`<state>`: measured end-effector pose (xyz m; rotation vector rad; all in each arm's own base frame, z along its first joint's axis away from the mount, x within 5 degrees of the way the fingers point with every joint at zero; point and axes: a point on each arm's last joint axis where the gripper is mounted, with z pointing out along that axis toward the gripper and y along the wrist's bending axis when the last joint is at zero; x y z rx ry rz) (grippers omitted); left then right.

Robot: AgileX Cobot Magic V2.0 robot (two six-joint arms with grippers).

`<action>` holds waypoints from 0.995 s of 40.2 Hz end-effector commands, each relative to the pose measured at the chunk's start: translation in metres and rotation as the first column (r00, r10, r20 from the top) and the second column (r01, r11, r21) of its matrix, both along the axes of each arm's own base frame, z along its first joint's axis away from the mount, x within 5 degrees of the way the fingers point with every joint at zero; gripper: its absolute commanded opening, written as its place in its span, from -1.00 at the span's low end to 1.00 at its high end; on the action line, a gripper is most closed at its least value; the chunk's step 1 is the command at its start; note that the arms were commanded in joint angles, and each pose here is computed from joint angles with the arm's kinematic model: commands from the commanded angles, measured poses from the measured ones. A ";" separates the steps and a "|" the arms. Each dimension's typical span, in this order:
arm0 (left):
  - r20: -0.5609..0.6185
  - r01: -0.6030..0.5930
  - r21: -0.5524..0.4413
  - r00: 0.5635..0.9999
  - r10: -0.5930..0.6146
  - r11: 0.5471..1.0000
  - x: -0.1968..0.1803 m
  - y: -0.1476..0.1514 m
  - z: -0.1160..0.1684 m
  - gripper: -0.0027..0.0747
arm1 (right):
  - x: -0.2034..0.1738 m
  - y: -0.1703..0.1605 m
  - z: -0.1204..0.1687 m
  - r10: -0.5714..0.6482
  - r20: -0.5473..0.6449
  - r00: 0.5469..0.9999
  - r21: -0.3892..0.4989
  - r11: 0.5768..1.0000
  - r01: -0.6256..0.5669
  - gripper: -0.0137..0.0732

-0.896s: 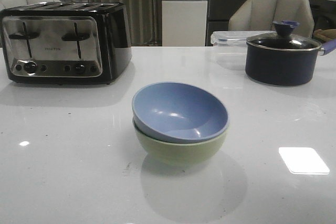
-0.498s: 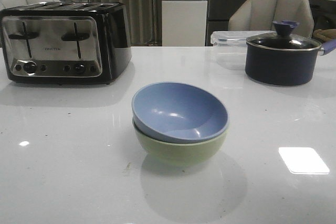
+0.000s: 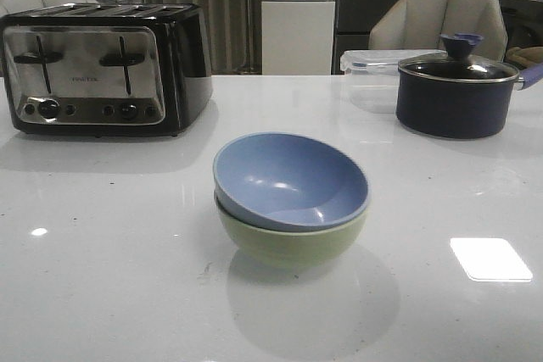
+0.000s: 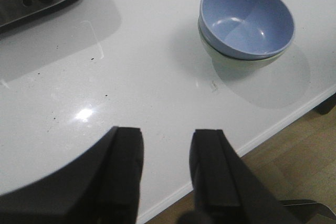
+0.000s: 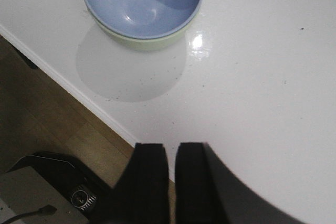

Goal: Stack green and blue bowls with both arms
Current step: 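Open the left gripper and withdraw it from the stacked bowls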

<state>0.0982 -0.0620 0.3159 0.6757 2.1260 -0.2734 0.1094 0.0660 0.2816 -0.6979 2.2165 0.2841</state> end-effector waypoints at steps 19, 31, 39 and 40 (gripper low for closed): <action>0.084 0.005 -0.060 0.996 0.000 0.998 0.003 -0.003 0.014 -0.68 | 0.004 0.002 0.013 -0.015 0.075 0.997 0.057 0.998 0.011 -0.58; 0.084 0.005 -0.060 0.996 0.000 0.998 0.003 -0.003 0.014 -0.68 | 0.004 0.002 0.013 -0.015 0.075 0.997 0.056 0.998 0.011 -0.58; 0.084 0.005 -0.060 0.996 0.000 0.998 0.003 -0.003 0.014 -0.68 | 0.004 0.002 0.013 -0.015 0.075 0.997 0.056 0.998 0.011 -0.58; 0.084 0.005 -0.060 0.996 0.000 0.998 0.003 -0.003 0.014 -0.68 | 0.004 0.002 0.013 -0.015 0.075 0.997 0.056 0.998 0.011 -0.58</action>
